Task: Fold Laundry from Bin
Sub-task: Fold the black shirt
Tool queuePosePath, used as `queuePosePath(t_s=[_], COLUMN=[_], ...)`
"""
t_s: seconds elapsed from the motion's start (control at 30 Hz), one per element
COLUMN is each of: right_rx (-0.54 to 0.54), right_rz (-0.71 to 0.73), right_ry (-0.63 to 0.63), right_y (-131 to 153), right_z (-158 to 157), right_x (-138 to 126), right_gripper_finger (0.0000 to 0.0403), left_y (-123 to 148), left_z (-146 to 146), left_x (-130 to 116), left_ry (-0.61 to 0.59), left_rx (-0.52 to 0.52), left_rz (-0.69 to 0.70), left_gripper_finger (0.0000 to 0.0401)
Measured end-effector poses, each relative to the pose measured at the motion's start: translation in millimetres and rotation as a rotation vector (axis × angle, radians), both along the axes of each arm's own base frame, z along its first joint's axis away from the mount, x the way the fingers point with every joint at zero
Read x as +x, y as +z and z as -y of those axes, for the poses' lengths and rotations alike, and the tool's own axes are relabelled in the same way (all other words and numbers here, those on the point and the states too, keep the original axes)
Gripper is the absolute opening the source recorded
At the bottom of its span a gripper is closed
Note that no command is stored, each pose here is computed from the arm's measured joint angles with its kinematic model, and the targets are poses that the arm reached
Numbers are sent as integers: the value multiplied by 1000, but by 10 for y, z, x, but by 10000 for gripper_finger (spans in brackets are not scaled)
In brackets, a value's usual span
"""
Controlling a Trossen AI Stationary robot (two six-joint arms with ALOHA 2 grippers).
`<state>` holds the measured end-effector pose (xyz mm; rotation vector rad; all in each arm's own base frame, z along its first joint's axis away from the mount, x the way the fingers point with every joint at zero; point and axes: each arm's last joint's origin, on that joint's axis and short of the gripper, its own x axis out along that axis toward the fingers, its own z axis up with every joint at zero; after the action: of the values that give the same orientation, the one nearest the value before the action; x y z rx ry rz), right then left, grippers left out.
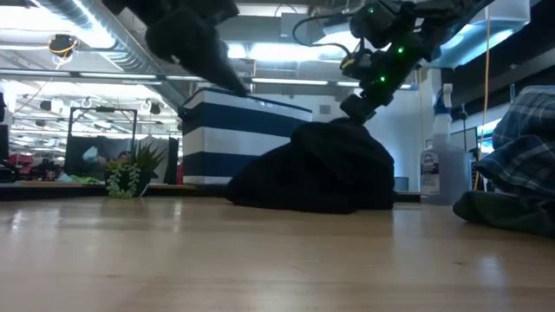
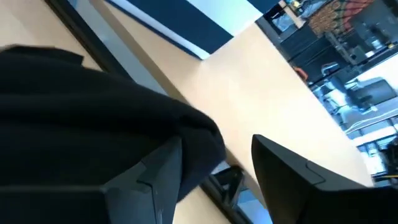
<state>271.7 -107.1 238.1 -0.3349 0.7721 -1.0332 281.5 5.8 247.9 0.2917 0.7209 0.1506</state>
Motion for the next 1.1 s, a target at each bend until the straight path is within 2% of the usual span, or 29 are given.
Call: queuePosePath(t_s=[0.17,0.33,0.5,0.63,0.87,1.1], right_rx=[82,150,200,252,221,222], right_rz=[130,230,283,305,308,307], right_ry=[109,288,489,635,638,638], right_y=[105,195,248,265,282,280], right_z=[-112,-267,-439,-581,-670,-670], right_x=[13,85,170,217,235,235], right_gripper_finger=[191,191,191,191,191,191], left_y=[-23,-56,-195,-308,-627,-843], left_z=[-3,-6,-34,-137,-326,-589], left_x=[-18,16,83,126,222,277], left_ry=[-6,-18,-10,26,76,169], left_rx=[-14,-29,-24,-26,-25,0], left_rz=[-29,-31,-86,-128,-243,-284], left_gripper_finger=[48,48,52,73,117,146])
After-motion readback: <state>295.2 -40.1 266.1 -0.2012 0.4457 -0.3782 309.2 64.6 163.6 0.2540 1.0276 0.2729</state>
